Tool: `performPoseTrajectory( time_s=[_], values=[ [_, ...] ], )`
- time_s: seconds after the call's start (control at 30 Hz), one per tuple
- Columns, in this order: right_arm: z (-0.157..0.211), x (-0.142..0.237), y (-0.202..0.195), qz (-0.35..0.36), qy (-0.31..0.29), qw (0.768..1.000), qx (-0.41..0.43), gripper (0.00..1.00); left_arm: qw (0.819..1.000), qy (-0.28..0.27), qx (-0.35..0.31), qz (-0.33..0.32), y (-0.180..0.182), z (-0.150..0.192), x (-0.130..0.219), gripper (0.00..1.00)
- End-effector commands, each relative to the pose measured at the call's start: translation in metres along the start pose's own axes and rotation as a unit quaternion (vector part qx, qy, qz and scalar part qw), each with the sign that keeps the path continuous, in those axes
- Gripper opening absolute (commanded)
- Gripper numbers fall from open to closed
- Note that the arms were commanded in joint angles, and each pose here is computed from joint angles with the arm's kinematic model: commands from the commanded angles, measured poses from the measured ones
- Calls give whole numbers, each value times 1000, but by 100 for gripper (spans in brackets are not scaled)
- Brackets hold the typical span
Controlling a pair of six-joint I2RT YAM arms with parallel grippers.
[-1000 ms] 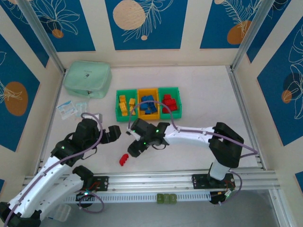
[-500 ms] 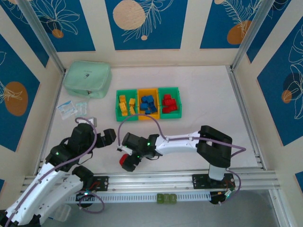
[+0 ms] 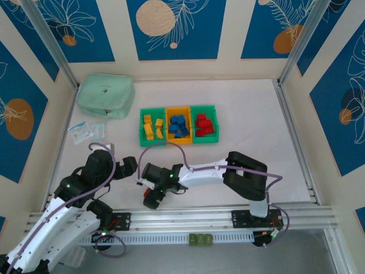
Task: Sort the legos into containers by color
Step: Pick up the lego from the bottom-center of the table.
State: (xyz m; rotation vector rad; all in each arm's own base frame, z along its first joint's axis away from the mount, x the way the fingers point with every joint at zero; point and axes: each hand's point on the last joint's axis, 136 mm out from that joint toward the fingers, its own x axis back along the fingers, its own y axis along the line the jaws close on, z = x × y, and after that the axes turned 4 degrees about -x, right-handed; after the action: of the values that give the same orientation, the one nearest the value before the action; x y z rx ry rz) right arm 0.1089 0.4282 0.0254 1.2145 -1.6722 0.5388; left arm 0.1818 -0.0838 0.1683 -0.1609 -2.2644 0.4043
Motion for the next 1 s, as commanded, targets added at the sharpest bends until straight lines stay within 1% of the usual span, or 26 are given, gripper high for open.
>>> performPoseTrajectory(
  time_s=[0.0, 0.13, 0.4, 0.67, 0.73, 0.97],
  values=[
    [-15, -6, 10, -4, -18, 1000, 14, 93, 1000, -9, 11, -8, 4, -4, 4, 99],
    [-16, -9, 7, 6, -19, 1000, 7, 91, 1000, -12, 13, -13, 6, -5, 4, 99],
    [-11, -10, 4, 13, -10, 1000, 1, 71, 1000, -16, 13, -14, 6, -6, 6, 99],
    [-12, -3, -1, 24, -17, 999, -13, 53, 1000, -20, 15, -13, 6, -8, 8, 99],
    [-12, 0, -4, 26, -19, 999, -19, 51, 1000, -22, 15, -14, 6, -9, 9, 99],
    [-15, 25, -24, 43, -39, 997, -55, 52, 1000, -26, 12, -10, 3, -13, 11, 99]
  ],
)
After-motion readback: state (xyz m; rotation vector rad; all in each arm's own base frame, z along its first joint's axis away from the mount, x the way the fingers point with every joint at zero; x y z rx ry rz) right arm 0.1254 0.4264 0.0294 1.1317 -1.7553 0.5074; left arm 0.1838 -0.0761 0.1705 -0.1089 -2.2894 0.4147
